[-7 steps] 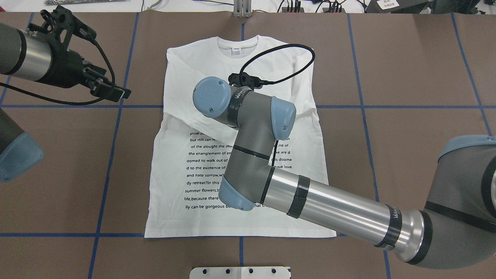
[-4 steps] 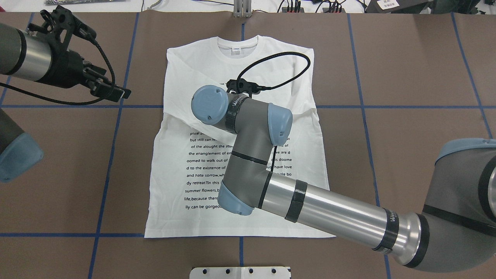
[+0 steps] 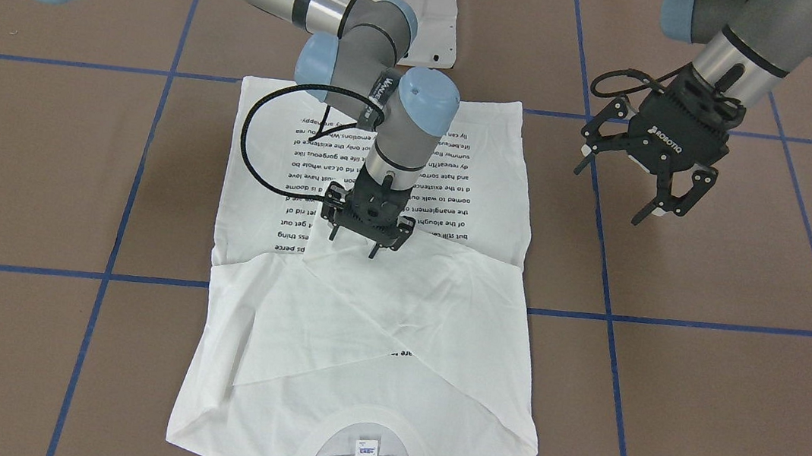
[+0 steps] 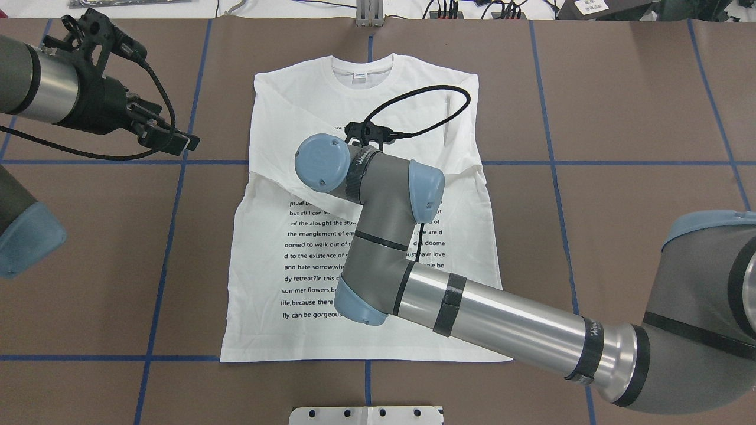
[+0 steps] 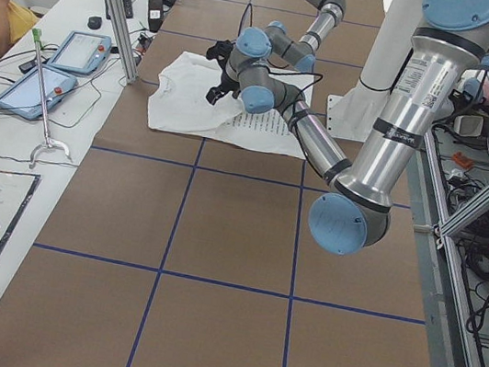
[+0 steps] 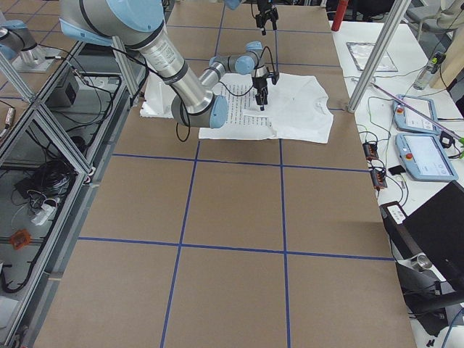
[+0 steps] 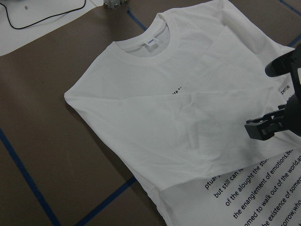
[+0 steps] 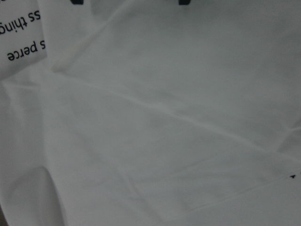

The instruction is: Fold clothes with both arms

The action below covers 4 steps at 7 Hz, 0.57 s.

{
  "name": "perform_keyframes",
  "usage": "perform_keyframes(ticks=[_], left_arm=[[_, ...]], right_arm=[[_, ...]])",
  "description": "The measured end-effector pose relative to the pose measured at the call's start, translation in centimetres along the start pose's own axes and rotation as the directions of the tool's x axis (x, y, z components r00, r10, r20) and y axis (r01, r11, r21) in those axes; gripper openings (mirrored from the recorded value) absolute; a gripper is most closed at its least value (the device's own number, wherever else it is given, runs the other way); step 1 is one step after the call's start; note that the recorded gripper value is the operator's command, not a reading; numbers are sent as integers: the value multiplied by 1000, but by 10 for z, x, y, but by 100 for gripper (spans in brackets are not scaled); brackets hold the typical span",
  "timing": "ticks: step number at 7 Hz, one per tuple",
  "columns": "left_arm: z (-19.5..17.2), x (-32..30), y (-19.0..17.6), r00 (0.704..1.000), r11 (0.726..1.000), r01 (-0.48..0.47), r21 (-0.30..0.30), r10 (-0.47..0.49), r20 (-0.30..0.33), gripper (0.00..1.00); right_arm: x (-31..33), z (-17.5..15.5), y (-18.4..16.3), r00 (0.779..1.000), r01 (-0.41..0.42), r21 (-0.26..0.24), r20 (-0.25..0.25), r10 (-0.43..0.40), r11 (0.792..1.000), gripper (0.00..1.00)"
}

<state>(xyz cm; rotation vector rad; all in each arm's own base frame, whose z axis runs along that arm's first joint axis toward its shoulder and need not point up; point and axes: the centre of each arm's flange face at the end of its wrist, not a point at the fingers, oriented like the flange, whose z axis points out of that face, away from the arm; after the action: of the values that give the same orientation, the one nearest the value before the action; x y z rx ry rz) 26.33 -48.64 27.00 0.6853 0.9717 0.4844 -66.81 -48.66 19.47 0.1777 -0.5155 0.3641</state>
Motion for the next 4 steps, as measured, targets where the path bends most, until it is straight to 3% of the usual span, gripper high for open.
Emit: perform_keyframes(ticks=[1,2,3,4], left_arm=[[0,0,0,1000,1000,0,0,0,0,100],[0,0,0,1000,1000,1,0,-1,0,100],[0,0,0,1000,1000,1,0,-1,0,100],[0,0,0,1000,1000,1,0,-1,0,100]], right_arm=[[-1,-2,1,1000,1,-3,1,-1,1000,43],[-1,-2,2,1000,3,-6,-1,-3,1000,34],[-1,-2,4,1000,5,-10,-9,-5,1000,0],[0,-6,5,1000,6,-13,-18,-7,1000,0]])
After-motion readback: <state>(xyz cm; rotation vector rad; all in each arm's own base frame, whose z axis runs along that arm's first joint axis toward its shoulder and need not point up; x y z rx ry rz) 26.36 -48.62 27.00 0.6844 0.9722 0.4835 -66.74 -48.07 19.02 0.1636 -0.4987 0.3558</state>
